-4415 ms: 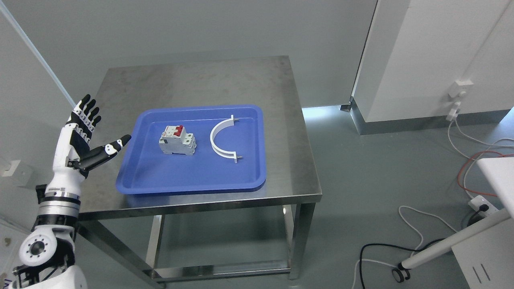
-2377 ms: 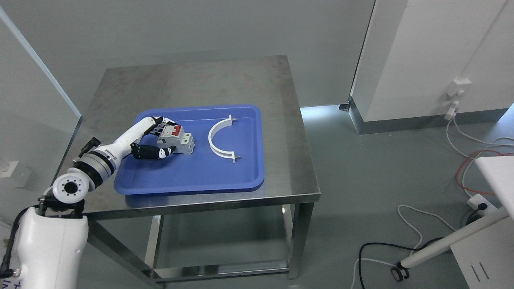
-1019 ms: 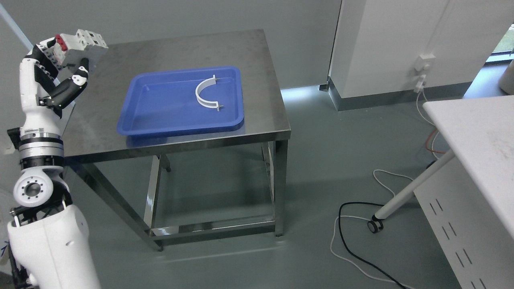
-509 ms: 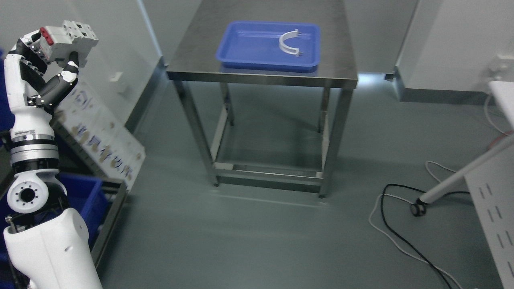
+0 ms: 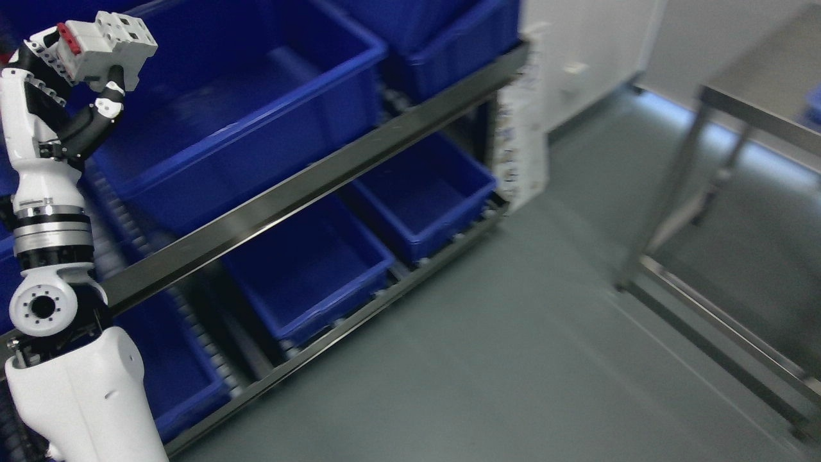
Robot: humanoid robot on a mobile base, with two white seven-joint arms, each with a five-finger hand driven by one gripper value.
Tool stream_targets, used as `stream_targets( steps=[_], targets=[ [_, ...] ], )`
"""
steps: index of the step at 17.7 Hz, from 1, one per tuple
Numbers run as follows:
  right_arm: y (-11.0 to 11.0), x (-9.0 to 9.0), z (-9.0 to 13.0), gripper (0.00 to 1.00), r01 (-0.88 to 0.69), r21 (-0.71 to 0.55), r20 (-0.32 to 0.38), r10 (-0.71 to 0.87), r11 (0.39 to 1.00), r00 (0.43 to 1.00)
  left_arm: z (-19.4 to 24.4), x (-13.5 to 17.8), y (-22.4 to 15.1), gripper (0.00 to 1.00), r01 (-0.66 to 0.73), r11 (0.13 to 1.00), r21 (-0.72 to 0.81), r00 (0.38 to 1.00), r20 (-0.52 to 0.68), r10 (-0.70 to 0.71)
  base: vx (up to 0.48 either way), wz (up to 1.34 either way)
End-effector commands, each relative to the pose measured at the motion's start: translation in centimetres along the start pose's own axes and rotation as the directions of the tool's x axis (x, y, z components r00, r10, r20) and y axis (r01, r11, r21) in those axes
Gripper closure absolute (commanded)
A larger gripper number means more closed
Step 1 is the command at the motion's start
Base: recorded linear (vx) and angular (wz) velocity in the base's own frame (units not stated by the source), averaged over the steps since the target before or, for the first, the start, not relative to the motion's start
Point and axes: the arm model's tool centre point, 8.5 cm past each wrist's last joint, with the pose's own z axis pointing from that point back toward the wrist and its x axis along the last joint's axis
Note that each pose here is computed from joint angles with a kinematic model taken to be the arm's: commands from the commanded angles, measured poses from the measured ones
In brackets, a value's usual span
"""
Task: Place circuit breaker on shelf
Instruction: 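Carry the held breaker in the left hand while turning to the bin shelf, then lower the left hand with the breaker into the upper blue bin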
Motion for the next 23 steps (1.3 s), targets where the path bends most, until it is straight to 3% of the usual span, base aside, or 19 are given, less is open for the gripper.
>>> stream_targets(
  steps=[1, 6, 15, 23],
  targets=[
    [-1.0, -0.4, -0.1, 0.0, -0.028, -0.013, -0.03, 0.027, 1.0, 0.999, -2.2, 2.6, -1.7, 0.85, 0.015, 0.995, -0.103, 0.998, 0.063, -0.008, -0.161, 1.88],
    [-1.0, -0.4, -0.1, 0.0, -0.028, -0.013, -0.03, 0.027, 1.0, 0.999, -3.2, -1.9, 0.4, 0.84, 0.21, 0.877, -0.431, 0.964, -0.057, -0.259, -0.012, 1.44],
    [-1.0, -0.4, -0.1, 0.0, -0.028, -0.013, -0.03, 0.027, 1.0, 0.999, -6.6, -6.5, -1.2, 0.84, 0.214, 0.837, -0.503, 0.916, -0.196, -0.351, 0.065, 0.3],
    [-1.0, -0.4, -0.1, 0.0, -0.028, -0.013, -0.03, 0.027, 1.0, 0.999, -10.7, -9.1, -6.4, 0.83, 0.169, 0.764, -0.622, 0.849, -0.303, -0.434, 0.007, 0.01]
  ],
)
